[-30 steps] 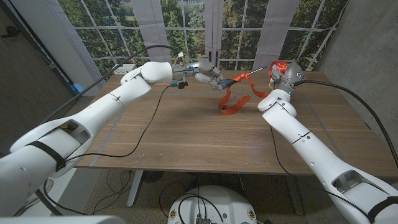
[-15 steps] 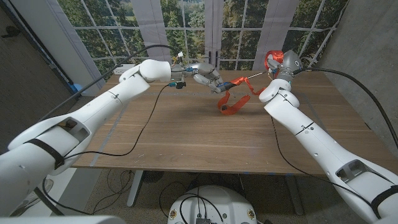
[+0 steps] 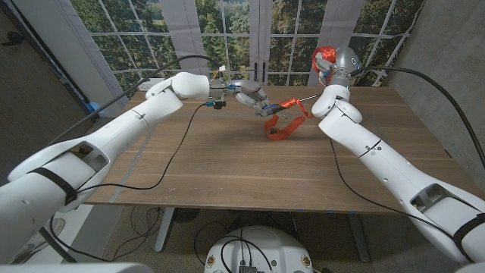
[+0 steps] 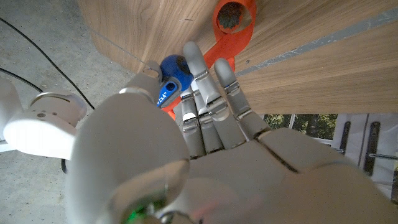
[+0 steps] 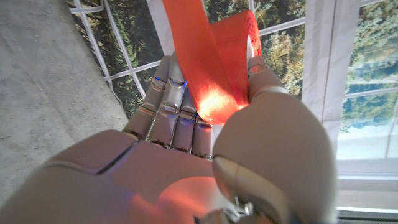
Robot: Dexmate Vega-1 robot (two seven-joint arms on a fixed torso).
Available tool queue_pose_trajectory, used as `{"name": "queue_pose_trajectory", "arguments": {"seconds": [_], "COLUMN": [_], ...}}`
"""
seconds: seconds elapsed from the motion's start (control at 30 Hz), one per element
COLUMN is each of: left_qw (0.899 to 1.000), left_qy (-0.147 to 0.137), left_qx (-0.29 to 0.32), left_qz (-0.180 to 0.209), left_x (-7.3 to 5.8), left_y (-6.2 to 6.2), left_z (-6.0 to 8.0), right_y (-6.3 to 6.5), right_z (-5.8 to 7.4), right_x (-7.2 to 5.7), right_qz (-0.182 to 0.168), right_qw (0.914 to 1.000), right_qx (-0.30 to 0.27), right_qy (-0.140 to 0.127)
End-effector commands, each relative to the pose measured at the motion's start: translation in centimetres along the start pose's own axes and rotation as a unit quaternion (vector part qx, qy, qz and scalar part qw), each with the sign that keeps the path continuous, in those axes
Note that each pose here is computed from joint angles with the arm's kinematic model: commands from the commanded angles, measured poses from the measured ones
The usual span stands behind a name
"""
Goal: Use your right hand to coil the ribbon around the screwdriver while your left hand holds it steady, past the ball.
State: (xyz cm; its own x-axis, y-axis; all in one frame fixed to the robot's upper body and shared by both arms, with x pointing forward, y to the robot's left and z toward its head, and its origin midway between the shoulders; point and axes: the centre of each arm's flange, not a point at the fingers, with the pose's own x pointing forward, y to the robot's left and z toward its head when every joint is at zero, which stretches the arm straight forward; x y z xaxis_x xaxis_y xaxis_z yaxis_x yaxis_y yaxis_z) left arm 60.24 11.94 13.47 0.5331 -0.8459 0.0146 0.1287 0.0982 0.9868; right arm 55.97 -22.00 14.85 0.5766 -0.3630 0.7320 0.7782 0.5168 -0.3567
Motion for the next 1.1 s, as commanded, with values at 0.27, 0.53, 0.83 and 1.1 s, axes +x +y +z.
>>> {"name": "queue_pose_trajectory", "arguments": {"seconds": [0.27,0.53,0.83,1.1], "left_qw": [1.0,1.0,0.996,0.995], "left_qy": [0.014,0.021,0.03,0.033], "left_qx": [0.006,0.007,-0.002,-0.009], "left_qz": [-0.001,0.015,0.083,0.095], "left_x": [1.2,1.5,1.7,1.9], "left_y": [0.1,0.2,0.4,0.8], "left_z": [-0.7,-0.9,-1.3,-1.6], "right_y": [-0.7,-0.4,-0.1,-0.8], "right_z": [6.1,8.7,9.8,8.8], "right_x": [-0.5,-1.3,-2.7,-3.9], "right_qz": [0.027,0.027,0.018,0.002], "right_qw": [0.9948,0.9919,0.9915,0.9938], "right_qx": [0.033,0.037,0.041,0.056], "right_qy": [-0.092,-0.118,-0.122,-0.096]}}
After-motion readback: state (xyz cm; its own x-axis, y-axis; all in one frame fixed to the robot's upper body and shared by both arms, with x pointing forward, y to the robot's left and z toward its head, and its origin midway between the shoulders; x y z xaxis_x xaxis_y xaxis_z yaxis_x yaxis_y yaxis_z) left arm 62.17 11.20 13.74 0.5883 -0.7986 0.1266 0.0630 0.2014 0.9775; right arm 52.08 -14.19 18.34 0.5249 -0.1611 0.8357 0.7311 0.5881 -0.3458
